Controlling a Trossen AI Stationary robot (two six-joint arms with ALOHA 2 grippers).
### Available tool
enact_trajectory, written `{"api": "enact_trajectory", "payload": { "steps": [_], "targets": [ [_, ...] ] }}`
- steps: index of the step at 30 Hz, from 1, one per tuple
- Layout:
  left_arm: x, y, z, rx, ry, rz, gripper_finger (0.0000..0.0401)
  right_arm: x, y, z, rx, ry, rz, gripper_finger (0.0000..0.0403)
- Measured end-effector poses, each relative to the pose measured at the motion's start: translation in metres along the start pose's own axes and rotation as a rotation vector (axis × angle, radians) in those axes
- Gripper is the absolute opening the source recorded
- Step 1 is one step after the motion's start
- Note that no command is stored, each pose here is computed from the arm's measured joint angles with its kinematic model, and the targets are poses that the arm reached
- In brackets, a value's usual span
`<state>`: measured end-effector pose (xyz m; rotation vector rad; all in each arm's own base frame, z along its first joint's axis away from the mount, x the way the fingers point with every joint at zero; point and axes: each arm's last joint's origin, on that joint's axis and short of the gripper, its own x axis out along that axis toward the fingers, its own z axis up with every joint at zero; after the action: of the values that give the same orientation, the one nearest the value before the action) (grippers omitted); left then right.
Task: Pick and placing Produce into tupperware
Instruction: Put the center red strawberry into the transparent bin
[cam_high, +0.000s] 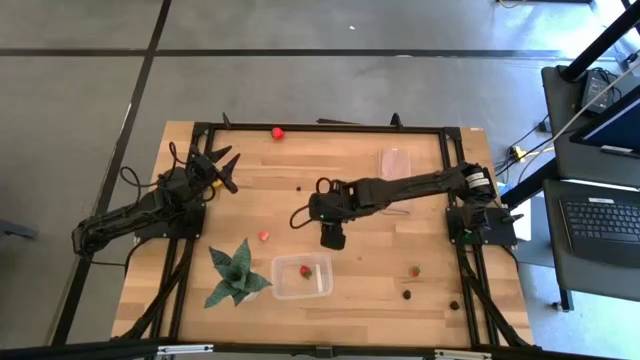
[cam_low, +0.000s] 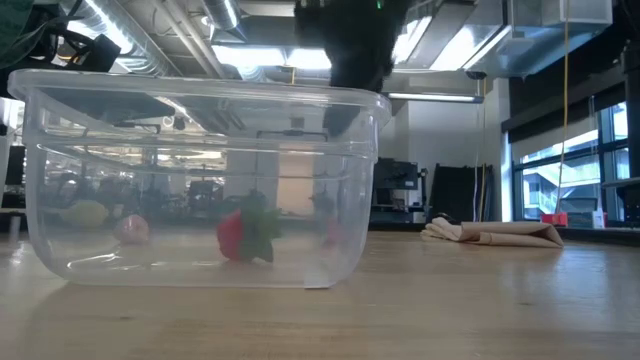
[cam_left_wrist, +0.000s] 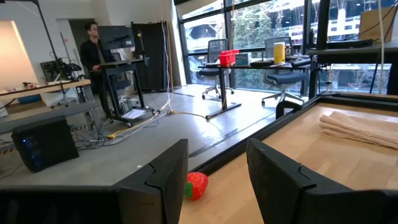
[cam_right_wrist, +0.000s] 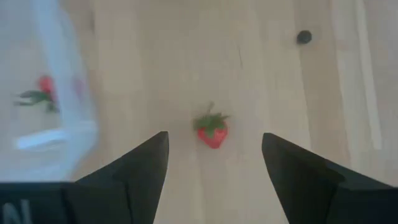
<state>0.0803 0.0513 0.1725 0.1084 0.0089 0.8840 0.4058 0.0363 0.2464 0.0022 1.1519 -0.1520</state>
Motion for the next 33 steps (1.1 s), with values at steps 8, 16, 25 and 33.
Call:
{"api": "enact_trajectory", "payload": {
  "steps": [8,16,25,33],
  "targets": [
    [0.0,0.0,0.0,0.0,0.0,0.0,0.0157,0.055,0.001,-0.035,-0.064,-0.023,0.041,0.0261],
    [0.0,0.0,0.0,0.0,0.0,0.0,0.0157,0.083,-0.003,-0.052,0.065,-0.118,0.1,0.0261],
    [0.0,0.0,0.0,-0.001,0.0,-0.001,0.0157,0.087,-0.005,-0.056,0.04,-0.124,0.074,0.0261],
    [0.0,0.0,0.0,-0.002,0.0,0.0,0.0157,0.087,-0.007,-0.054,-0.074,-0.148,0.062,0.0261]
  ]
}}
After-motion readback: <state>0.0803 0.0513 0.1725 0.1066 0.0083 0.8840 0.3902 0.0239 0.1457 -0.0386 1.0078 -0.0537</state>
